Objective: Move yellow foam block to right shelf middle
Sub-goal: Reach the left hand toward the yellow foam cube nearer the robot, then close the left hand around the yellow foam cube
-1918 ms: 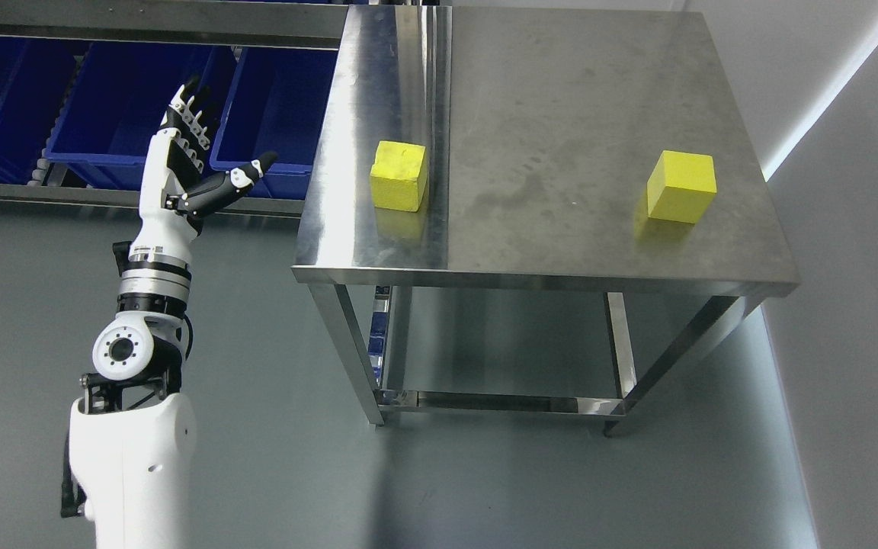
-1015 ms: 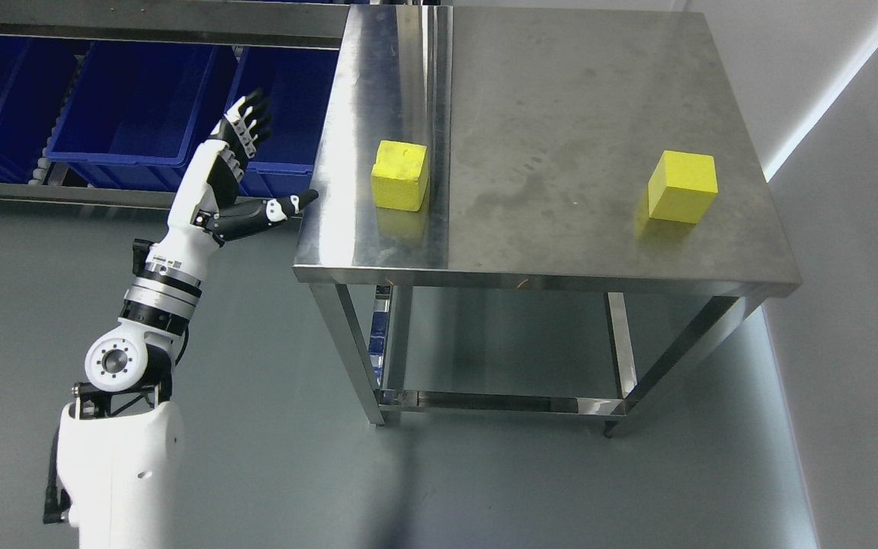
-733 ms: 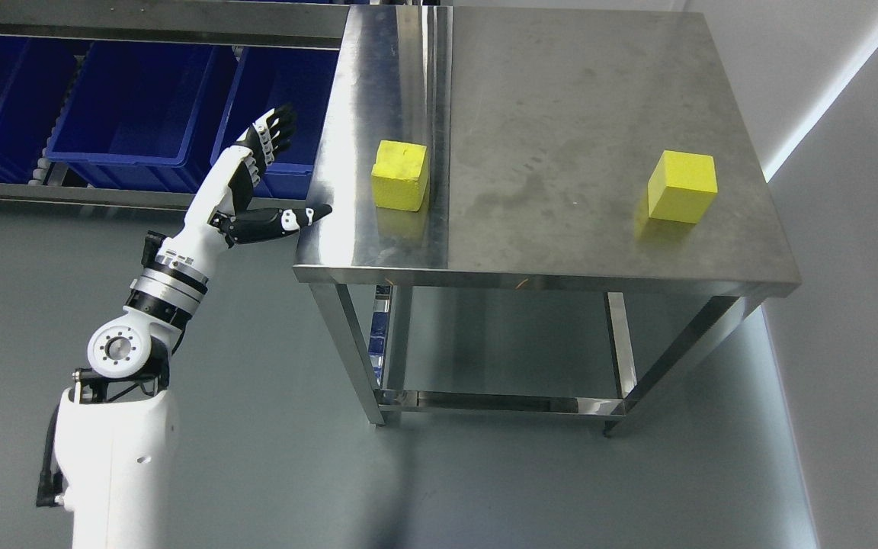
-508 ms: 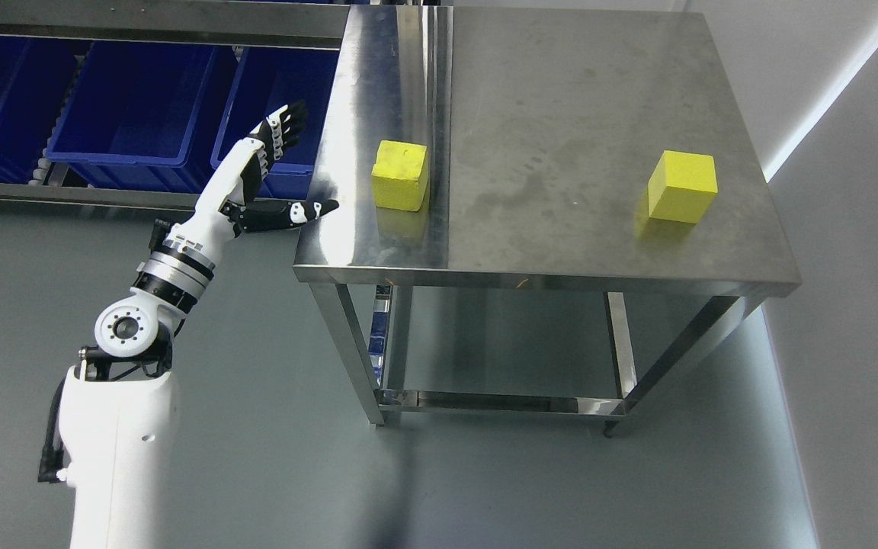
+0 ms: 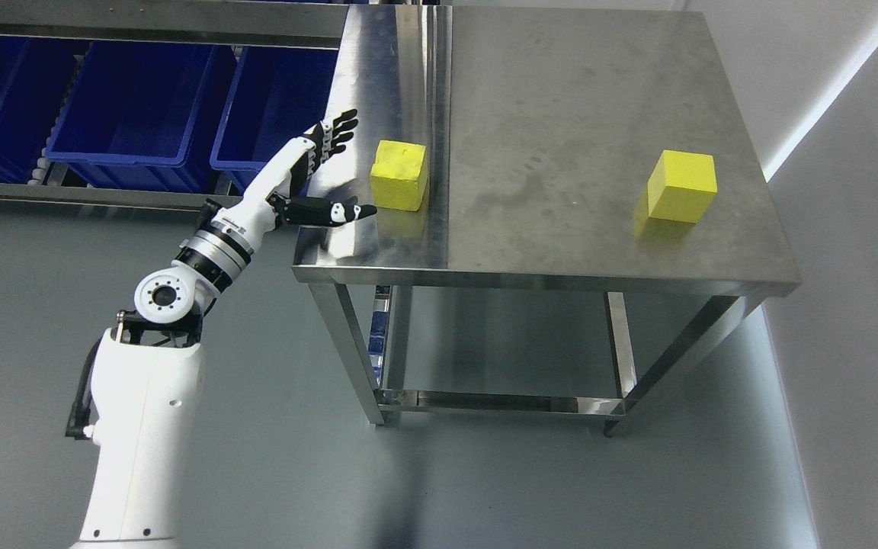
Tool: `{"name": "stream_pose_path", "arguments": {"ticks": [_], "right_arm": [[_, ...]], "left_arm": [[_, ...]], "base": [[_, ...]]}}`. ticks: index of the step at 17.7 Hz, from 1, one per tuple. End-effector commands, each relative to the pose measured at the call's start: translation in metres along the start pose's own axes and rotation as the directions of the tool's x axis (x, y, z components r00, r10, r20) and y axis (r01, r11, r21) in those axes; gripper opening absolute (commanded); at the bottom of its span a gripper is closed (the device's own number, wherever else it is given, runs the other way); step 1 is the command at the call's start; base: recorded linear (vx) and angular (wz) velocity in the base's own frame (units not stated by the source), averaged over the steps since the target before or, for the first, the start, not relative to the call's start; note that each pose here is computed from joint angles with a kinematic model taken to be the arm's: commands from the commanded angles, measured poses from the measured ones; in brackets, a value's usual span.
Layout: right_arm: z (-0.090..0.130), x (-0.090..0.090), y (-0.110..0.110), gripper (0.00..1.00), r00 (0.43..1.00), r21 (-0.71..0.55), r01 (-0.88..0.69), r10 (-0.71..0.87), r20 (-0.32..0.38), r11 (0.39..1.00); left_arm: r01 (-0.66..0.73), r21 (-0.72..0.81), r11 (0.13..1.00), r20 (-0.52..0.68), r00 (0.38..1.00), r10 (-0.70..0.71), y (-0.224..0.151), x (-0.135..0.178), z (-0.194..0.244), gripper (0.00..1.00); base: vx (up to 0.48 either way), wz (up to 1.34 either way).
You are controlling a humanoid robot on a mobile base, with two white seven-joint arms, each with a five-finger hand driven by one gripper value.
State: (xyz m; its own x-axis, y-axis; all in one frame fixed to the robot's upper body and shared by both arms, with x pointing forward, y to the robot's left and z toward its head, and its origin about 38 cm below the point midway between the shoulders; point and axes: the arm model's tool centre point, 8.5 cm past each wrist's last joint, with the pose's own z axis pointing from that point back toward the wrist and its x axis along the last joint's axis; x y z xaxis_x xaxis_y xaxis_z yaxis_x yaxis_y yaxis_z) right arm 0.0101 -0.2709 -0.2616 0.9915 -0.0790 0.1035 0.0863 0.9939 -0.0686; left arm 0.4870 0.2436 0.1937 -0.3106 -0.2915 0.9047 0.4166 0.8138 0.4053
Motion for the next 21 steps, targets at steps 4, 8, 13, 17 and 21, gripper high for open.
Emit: {"name": "stream_pose_path", "arguments": {"ticks": [4,8,13,17,21], "right_arm": [[-0.001,0.009,-0.011,1.0,1.0,-0.017,-0.001,0.002,0.022,1.0],[-0.001,0.008,-0.011,1.0,1.0,-0.017,-0.001,0.002,0.021,1.0],[-0.001,0.009,-0.011,1.0,1.0,-0.017,-0.001,0.002,0.022,1.0],[-0.001,0.009,-0.011,1.0,1.0,-0.017,-0.001,0.002,0.022,1.0],[-0.001,0.008,-0.011,1.0,1.0,-0.017,-0.001,0.002,0.021,1.0]], "left_arm": [[-0.065,-0.113,0.991,-0.118,0.992,0.052,-0.032,-0.036,-0.028,0.98],[-0.084,-0.108,0.991,-0.116,0.991,0.072,-0.034,-0.038,-0.028,0.84],[-0.162,-0.03,0.986,-0.041,0.986,0.16,-0.028,-0.034,-0.027,0.48],[-0.18,0.062,0.982,0.062,0.982,0.177,-0.003,-0.03,-0.013,0.24],[-0.281,0.084,0.956,0.266,0.931,0.25,0.014,0.008,-0.009,0.25]], "base": [[0.002,0.01],[0.0,0.0],[0.0,0.0],[0.0,0.0],[0.001,0.0]]}}
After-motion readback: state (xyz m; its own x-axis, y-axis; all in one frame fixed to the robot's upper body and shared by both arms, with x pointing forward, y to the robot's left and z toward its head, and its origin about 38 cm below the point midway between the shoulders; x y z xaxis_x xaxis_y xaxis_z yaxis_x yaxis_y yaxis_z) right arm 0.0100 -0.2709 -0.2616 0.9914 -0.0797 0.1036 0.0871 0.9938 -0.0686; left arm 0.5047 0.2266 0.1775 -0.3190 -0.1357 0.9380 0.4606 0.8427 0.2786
